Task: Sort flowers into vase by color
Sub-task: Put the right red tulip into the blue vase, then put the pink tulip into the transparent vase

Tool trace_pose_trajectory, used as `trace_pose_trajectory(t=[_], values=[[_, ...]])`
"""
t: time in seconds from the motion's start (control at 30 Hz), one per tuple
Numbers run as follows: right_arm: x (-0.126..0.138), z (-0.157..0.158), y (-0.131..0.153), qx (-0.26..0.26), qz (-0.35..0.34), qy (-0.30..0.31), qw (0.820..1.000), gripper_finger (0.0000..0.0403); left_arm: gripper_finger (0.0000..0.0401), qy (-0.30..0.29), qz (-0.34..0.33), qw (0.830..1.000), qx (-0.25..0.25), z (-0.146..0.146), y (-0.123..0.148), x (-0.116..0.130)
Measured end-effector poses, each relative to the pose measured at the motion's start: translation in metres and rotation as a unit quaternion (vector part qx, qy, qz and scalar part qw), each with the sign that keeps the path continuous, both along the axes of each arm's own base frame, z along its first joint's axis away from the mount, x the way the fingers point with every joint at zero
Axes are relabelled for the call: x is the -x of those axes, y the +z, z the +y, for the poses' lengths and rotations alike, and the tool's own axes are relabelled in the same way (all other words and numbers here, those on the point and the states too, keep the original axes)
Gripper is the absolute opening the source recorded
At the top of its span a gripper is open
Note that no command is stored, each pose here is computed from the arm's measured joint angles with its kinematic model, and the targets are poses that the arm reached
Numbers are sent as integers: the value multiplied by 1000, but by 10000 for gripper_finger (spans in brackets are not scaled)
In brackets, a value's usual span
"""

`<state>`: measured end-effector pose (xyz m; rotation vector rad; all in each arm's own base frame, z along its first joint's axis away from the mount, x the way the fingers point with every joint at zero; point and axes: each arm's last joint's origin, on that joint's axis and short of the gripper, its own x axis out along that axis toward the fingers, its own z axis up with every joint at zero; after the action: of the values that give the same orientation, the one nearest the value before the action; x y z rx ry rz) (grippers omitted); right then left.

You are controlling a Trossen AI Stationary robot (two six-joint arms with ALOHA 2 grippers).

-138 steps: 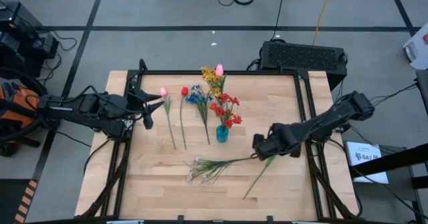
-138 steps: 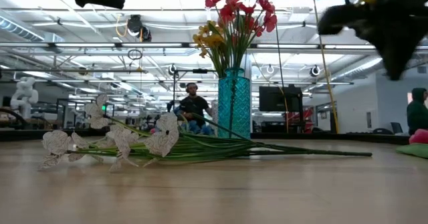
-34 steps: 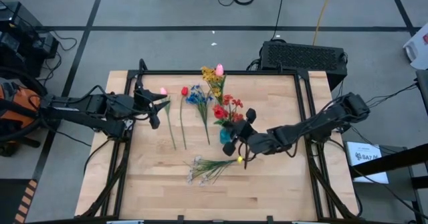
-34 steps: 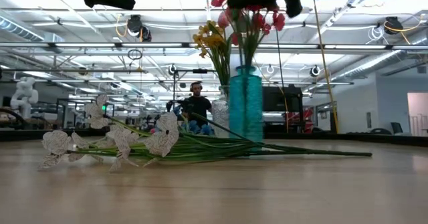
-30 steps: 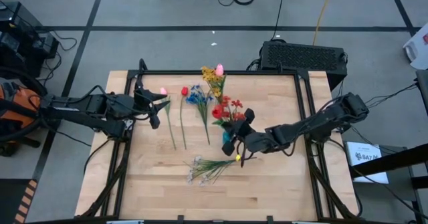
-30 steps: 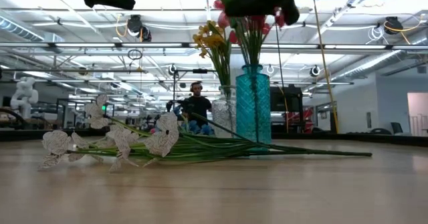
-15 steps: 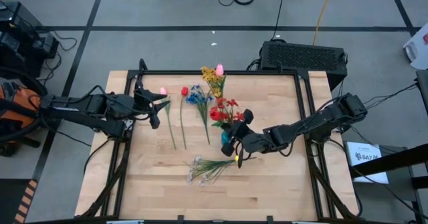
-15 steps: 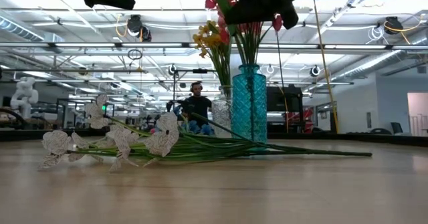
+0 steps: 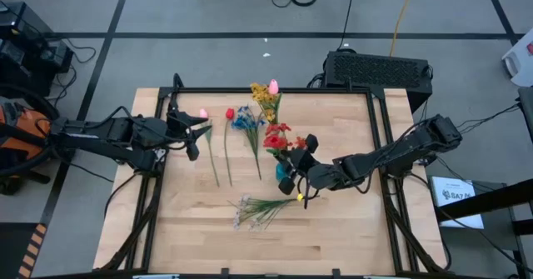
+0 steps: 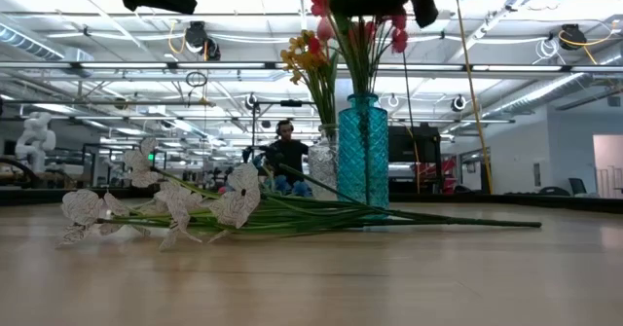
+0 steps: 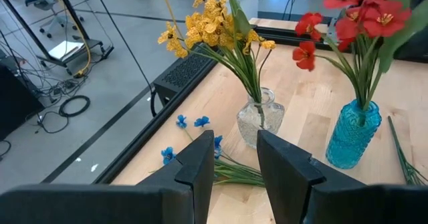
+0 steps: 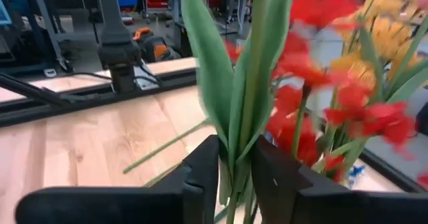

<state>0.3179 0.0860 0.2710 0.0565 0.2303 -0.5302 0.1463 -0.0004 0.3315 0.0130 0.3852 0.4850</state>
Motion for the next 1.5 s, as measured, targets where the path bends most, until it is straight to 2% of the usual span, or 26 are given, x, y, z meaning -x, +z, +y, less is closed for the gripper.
trace_pose_trajectory(t=[0.27,0.43,0.73,0.87,1.1,1.3,1.4,1.5], values=[[21,-2,33,21,-30,16,999,100,122,1,-3,1000,3,0,0,0],[43,-5,62,45,-57,29,997,102,122,6,-3,1000,-1,0,1,0],[98,-24,115,14,-155,23,988,102,122,13,-49,999,4,0,8,-3],[103,-25,116,21,-143,59,988,102,122,14,-64,998,6,0,11,-4],[84,-18,96,40,-83,68,993,102,122,15,-68,998,6,0,11,-4],[91,-24,100,51,-89,-21,995,102,122,18,-67,998,4,0,11,-4],[103,-31,106,29,-106,-65,992,102,122,18,-67,998,4,0,11,-4],[113,-39,105,-9,-113,-84,990,102,122,18,-67,998,4,0,11,-4]])
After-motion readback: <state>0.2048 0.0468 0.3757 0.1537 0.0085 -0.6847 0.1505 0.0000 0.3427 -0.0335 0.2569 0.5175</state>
